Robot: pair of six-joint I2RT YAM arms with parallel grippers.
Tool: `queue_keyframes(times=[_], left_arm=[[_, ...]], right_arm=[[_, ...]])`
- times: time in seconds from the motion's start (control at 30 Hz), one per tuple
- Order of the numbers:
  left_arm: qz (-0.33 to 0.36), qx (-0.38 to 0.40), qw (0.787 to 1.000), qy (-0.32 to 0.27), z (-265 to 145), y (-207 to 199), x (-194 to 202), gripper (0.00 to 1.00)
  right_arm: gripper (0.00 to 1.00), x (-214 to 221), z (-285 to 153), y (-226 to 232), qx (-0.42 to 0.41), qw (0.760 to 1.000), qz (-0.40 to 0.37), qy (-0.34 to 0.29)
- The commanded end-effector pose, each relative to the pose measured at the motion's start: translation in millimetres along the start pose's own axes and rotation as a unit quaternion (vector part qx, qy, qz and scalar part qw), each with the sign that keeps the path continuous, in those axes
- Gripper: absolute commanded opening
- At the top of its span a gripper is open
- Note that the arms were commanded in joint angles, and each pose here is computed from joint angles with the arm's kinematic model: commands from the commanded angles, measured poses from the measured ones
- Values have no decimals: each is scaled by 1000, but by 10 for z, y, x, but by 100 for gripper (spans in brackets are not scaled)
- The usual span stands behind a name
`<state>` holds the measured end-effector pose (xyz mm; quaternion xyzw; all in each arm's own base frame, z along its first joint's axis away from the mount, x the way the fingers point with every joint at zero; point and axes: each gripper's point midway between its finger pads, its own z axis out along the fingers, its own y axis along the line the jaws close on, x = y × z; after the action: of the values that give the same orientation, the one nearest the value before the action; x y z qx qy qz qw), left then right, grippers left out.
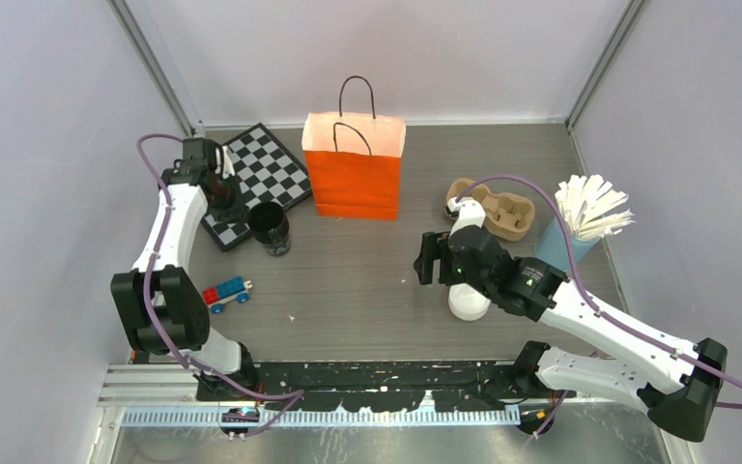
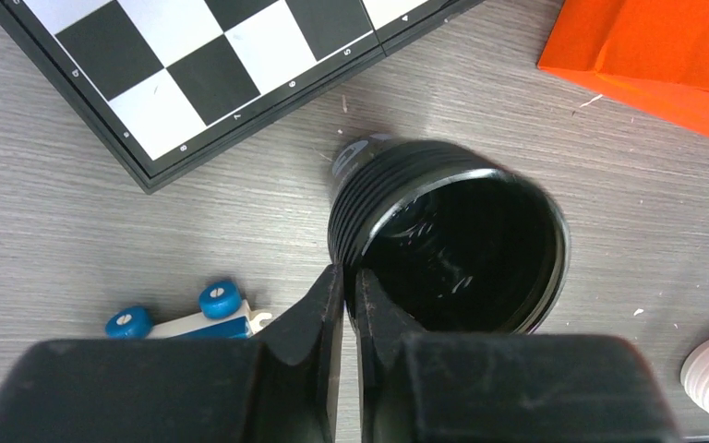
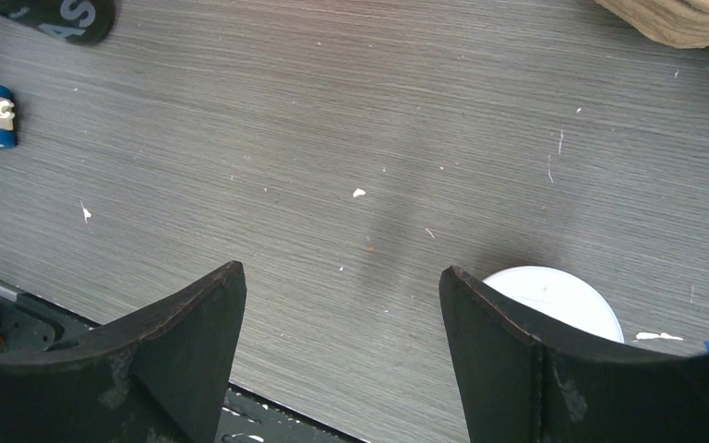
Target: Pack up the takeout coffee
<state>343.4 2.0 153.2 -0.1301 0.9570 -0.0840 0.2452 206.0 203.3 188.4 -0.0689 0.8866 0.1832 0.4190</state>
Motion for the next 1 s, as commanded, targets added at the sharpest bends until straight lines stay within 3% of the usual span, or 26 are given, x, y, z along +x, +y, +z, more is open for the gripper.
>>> queue_keyframes(times=[0.0,0.27,0.4,0.53,0.8,0.97], left_arm=[[17,-4,1000,-10,-91,-56,-100,8],[21,-5,999,-36,-301,-130,-195,14],[25,-4,999,-29,-295,-132,-172,0],[25,-8,999,-21,-249,-108,-123,0],[25,-10,999,-26,-236,-100,-116,23],[29,-4,999,-14,-164,-125,-75,23]], right_arm=[[81,-104,-61,-13,3,1000,4,-23],[81,-77,-72,-42,4,1000,8,-23],[81,-77,-84,-37,2,1000,10,-24],[81,-71,-97,-50,2,1000,10,-24],[81,-73,-135,-82,4,1000,11,-29],[81,-54,-124,-81,3,1000,9,-26]])
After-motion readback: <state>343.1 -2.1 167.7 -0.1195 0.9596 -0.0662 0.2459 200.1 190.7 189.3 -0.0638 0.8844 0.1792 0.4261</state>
